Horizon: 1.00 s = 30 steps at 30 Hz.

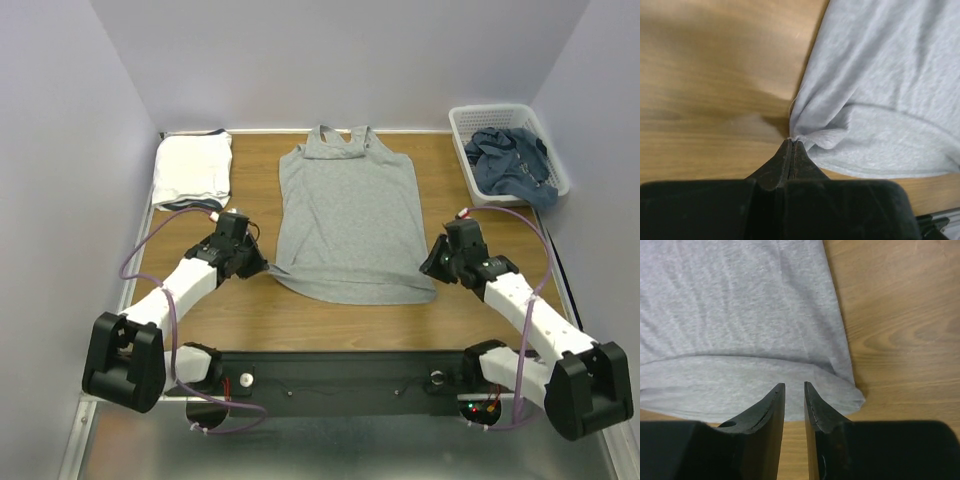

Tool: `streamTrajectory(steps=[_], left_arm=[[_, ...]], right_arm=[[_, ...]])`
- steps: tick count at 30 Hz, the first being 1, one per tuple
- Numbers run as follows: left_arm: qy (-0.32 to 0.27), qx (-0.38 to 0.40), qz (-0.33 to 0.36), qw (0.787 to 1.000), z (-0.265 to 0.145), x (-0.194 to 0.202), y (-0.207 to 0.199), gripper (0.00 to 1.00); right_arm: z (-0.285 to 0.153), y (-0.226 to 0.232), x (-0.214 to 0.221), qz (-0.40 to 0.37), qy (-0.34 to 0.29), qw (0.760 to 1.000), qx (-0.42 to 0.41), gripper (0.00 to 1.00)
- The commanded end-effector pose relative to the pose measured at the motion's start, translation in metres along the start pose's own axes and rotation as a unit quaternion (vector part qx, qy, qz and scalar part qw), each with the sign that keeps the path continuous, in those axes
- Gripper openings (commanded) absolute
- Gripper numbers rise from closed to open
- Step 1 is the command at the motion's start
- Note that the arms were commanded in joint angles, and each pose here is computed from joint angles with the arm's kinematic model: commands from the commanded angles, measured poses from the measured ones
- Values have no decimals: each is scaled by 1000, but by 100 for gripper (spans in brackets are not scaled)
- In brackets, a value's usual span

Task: Fold and stack the tank tops
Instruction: Flatten the tank top out

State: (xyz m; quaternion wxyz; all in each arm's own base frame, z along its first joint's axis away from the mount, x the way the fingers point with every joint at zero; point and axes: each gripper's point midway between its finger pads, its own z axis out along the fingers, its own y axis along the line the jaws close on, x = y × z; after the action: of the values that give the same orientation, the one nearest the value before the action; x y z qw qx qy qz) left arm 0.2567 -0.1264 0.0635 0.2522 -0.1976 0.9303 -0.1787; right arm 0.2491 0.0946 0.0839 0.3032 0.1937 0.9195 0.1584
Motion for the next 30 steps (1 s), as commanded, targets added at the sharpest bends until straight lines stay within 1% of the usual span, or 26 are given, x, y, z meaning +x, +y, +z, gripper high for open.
streamTrajectory(steps=[1, 4, 6, 10, 14, 17, 18, 21, 26, 29, 30], left_arm=[[-45, -8, 16, 999, -2, -33, -7, 0], [-51, -23, 14, 998, 2, -41, 2, 0], [-59, -39, 7, 997, 3, -51, 16, 0], [-80, -52, -6, 995, 0, -73, 31, 0], [-91, -63, -10, 994, -2, -85, 40, 0], [-94, -63, -10, 994, -1, -89, 42, 0], [-92, -62, -9, 994, -1, -88, 42, 0], [-87, -62, -10, 994, 2, -87, 43, 0], [-87, -63, -10, 994, 4, -88, 45, 0], [-90, -68, -9, 994, 3, -91, 48, 0], [-90, -69, -10, 993, 3, -92, 50, 0]], right_arm=[[7, 15, -13, -65, -28, 997, 9, 28], [14, 22, 0, -102, -17, 994, 18, 28], [17, 31, 7, -125, -13, 992, 21, 28], [21, 39, 9, -153, -20, 987, 33, 28], [24, 45, 9, -174, -19, 984, 36, 27], [24, 56, 9, -190, -21, 981, 31, 27], [22, 65, 13, -202, -21, 979, 23, 27], [21, 74, 26, -233, -15, 972, 25, 27], [25, 66, 47, -259, -3, 964, 56, 26], [23, 58, 48, -268, -12, 960, 84, 26], [23, 53, 52, -277, -7, 956, 94, 26]])
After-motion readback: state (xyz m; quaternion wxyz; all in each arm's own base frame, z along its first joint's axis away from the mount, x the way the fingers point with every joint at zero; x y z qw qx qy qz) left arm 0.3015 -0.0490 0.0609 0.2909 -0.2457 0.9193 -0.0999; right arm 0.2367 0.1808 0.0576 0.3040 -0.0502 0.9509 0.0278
